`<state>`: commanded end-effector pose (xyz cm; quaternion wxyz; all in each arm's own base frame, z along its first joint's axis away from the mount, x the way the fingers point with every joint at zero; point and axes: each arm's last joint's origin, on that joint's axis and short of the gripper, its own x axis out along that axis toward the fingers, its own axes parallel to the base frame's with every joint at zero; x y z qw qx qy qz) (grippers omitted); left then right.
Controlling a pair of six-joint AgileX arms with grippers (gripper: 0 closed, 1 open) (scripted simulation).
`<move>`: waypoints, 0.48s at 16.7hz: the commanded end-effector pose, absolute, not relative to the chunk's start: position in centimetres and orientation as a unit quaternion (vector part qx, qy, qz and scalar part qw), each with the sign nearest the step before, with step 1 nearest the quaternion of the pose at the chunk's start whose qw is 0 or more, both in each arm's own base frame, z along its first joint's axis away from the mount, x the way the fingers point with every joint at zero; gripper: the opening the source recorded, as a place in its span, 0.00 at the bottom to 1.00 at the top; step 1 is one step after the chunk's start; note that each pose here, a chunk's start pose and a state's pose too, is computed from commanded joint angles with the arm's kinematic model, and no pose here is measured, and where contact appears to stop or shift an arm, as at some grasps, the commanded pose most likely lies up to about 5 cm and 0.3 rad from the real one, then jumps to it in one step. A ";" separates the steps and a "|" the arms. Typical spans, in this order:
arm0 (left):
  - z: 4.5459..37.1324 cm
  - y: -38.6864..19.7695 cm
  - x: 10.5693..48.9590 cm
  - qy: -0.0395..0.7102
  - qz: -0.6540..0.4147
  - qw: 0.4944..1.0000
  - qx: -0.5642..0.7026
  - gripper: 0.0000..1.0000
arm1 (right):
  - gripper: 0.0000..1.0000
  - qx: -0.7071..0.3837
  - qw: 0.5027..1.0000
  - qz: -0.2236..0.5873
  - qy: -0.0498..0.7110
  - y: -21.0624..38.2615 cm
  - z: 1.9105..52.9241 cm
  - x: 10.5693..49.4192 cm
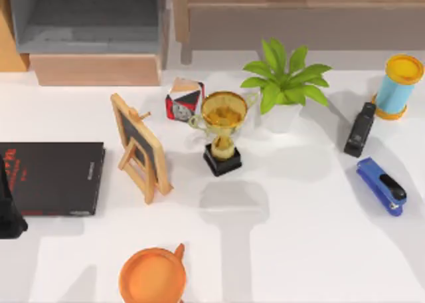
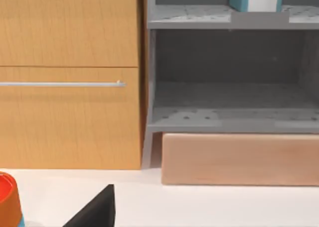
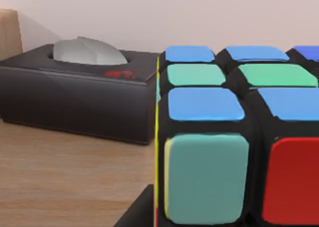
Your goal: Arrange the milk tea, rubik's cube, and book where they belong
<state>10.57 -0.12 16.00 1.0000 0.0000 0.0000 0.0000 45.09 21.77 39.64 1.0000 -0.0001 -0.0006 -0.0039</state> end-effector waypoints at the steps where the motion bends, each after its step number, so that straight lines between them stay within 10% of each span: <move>1: 16.0 -0.1 10.6 0.000 0.000 1.000 0.000 1.00 | 0.45 0.000 1.000 -0.004 -0.001 21.8 39.6 45.1; 8: 16.0 -0.1 10.6 0.000 0.000 1.000 0.000 1.00 | 0.98 0.000 1.000 -0.004 -0.001 21.8 39.6 45.1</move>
